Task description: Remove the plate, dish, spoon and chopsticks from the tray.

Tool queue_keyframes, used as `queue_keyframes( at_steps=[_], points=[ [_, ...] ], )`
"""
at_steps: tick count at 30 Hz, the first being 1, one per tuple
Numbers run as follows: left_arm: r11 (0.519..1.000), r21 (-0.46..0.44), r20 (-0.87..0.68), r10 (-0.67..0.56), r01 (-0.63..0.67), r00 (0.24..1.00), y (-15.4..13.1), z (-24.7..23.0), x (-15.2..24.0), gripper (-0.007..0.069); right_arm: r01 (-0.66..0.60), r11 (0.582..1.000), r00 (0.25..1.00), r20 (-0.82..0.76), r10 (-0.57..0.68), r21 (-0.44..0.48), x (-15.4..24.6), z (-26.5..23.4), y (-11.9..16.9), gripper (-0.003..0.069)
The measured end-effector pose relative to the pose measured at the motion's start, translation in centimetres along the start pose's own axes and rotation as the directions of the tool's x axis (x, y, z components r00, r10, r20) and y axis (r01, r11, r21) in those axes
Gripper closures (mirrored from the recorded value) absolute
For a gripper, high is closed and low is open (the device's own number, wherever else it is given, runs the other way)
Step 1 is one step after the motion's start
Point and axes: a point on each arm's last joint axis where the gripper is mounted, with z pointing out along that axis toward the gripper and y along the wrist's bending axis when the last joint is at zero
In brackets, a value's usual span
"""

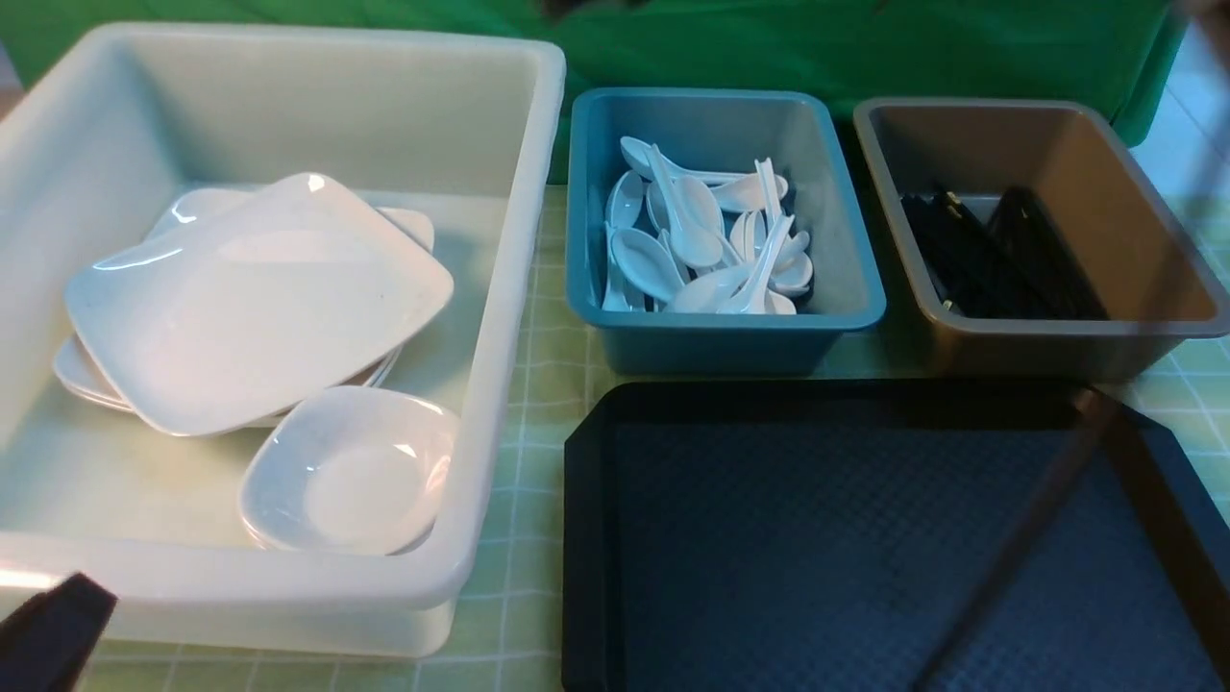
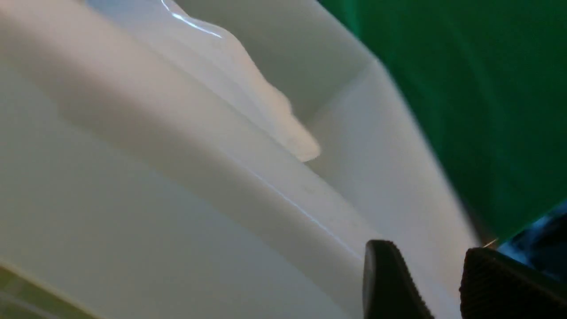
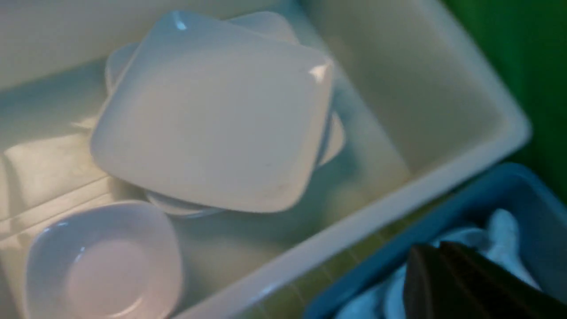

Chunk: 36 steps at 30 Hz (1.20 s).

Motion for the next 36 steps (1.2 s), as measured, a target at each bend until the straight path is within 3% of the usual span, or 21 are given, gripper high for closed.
queue_keyframes(
  at_steps=[2, 8, 15, 17, 20, 22, 24, 25, 27, 31, 34, 36],
  points=[
    [0.993, 0.018, 0.019, -0.118, 0.118, 0.993, -0.1, 0.0, -0.2, 0.0396, -0.018, 0.999, 1.000, 0.024, 0.016, 0.045, -0.5, -2.9, -0.3, 0.0650],
    [0.960, 0.071, 0.107, -0.278, 0.272, 0.955, -0.3, -0.1, -1.1, 0.0396, -0.042, 0.997, 0.998, 0.047, 0.038, 0.070, 0.3, -10.9, 0.4, 0.0645],
    [0.943, 0.154, 0.149, -0.317, 0.295, 0.937, -2.4, -0.6, -2.9, 0.0414, -0.041, 0.997, 0.998, -0.053, 0.044, 0.059, 5.1, -15.8, 1.9, 0.0643],
    [0.952, 0.203, 0.169, -0.265, 0.230, 0.949, -4.7, -1.2, -4.6, 0.0462, -0.040, 0.998, 0.996, -0.077, 0.045, 0.058, 7.1, -17.3, 2.5, 0.0641],
    [0.978, 0.186, 0.156, -0.128, 0.098, 0.979, -7.9, -1.0, -6.8, 0.0556, -0.041, 0.998, 0.993, -0.105, 0.046, 0.055, 9.6, -18.0, 3.1, 0.0640],
    [0.996, 0.073, 0.034, 0.055, -0.058, 0.998, -10.7, 0.9, -8.5, 0.0624, -0.042, 0.998, 0.991, -0.125, 0.048, 0.052, 11.9, -18.3, 3.7, 0.0639],
    [0.981, -0.040, -0.116, 0.186, -0.192, 0.976, -12.5, 3.6, -10.0, 0.0636, -0.043, 0.998, 0.988, -0.149, 0.049, 0.048, 13.6, -18.3, 4.1, 0.0636],
    [0.974, -0.049, -0.139, 0.212, -0.221, 0.967, -12.9, 3.8, -10.2, 0.0637, -0.043, 0.998, 0.988, -0.147, 0.049, 0.048, 13.7, -18.5, 4.2, 0.0634],
    [0.922, -0.142, -0.359, 0.292, -0.361, 0.887, -13.4, 7.4, -10.8, 0.0637, -0.043, 0.998, 0.986, -0.161, 0.050, 0.046, 15.2, -18.9, 4.6, 0.0629],
    [0.818, -0.167, -0.656, 0.325, -0.551, 0.681, -13.4, 14.1, -11.3, 0.0637, -0.042, 0.998, 0.985, -0.164, 0.049, 0.048, 17.1, -19.5, 5.1, 0.0624],
    [0.755, -0.193, -0.768, 0.282, -0.627, 0.575, -12.1, 18.6, -11.1, 0.0637, -0.039, 0.998, 0.983, -0.175, 0.047, 0.051, 18.0, -19.6, 5.2, 0.0619],
    [0.723, -0.216, -0.790, 0.265, -0.657, 0.553, -11.5, 20.1, -11.2, 0.0636, -0.038, 0.998, 0.983, -0.179, 0.047, 0.051, 18.3, -19.6, 5.3, 0.0618]
  ],
)
